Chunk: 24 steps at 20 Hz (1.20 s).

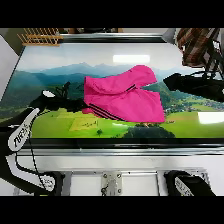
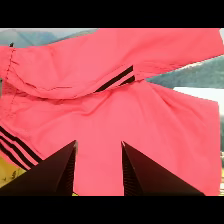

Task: Fold the clothes and pants, and hang the long-sleeved shirts on hangers.

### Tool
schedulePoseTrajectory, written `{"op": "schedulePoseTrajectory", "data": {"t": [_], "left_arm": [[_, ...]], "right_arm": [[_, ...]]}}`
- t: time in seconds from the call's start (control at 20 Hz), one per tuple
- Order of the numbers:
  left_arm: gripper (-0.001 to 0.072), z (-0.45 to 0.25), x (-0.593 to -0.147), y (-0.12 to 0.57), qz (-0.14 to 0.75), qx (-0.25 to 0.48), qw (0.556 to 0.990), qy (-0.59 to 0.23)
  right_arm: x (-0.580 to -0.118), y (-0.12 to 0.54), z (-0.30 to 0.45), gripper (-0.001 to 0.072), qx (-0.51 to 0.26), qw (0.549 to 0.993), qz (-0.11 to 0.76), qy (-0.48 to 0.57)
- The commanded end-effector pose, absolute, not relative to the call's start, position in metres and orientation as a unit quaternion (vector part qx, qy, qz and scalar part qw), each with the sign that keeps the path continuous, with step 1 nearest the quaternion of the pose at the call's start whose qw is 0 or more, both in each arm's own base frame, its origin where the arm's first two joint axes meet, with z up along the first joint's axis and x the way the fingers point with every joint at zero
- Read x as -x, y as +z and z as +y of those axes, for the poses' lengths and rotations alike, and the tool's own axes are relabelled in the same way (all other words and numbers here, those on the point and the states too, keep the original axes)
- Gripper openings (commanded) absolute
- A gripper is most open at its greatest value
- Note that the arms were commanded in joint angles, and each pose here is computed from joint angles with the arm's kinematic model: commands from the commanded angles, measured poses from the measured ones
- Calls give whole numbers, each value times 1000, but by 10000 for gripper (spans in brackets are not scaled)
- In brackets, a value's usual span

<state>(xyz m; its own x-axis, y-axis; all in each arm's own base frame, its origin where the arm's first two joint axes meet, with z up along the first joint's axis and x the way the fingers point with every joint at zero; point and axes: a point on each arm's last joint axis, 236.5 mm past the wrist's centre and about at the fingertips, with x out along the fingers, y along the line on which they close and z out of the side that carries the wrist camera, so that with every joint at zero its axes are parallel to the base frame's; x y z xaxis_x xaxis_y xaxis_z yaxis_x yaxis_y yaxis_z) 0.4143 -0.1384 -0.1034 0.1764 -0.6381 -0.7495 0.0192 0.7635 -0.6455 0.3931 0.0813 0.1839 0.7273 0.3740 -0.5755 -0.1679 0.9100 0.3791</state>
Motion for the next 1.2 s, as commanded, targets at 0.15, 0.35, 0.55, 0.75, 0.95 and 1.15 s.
{"op": "schedulePoseTrajectory", "data": {"t": [0.15, 0.35, 0.55, 0.75, 0.95, 1.15], "left_arm": [[15, -155, -400, -81, 607, 256, 707, -256], [16, -132, -387, -62, 607, 183, 739, -228], [16, -124, -368, -66, 595, 179, 756, -205], [16, -118, -368, -67, 589, 196, 759, -193], [16, -118, -369, -67, 588, 196, 761, -192], [16, -117, -371, -67, 586, 195, 763, -191]], "right_arm": [[-385, 184, 64, 301, -161, 915, 348, 127], [-324, 103, -29, 530, -211, 852, 476, -52], [-276, -15, -59, 720, -354, 753, 528, -170], [-288, -87, -19, 720, -464, 712, 500, -165], [-323, -105, 22, 720, -465, 731, 485, -120], [-349, -106, 60, 720, -447, 752, 478, -78]]}}
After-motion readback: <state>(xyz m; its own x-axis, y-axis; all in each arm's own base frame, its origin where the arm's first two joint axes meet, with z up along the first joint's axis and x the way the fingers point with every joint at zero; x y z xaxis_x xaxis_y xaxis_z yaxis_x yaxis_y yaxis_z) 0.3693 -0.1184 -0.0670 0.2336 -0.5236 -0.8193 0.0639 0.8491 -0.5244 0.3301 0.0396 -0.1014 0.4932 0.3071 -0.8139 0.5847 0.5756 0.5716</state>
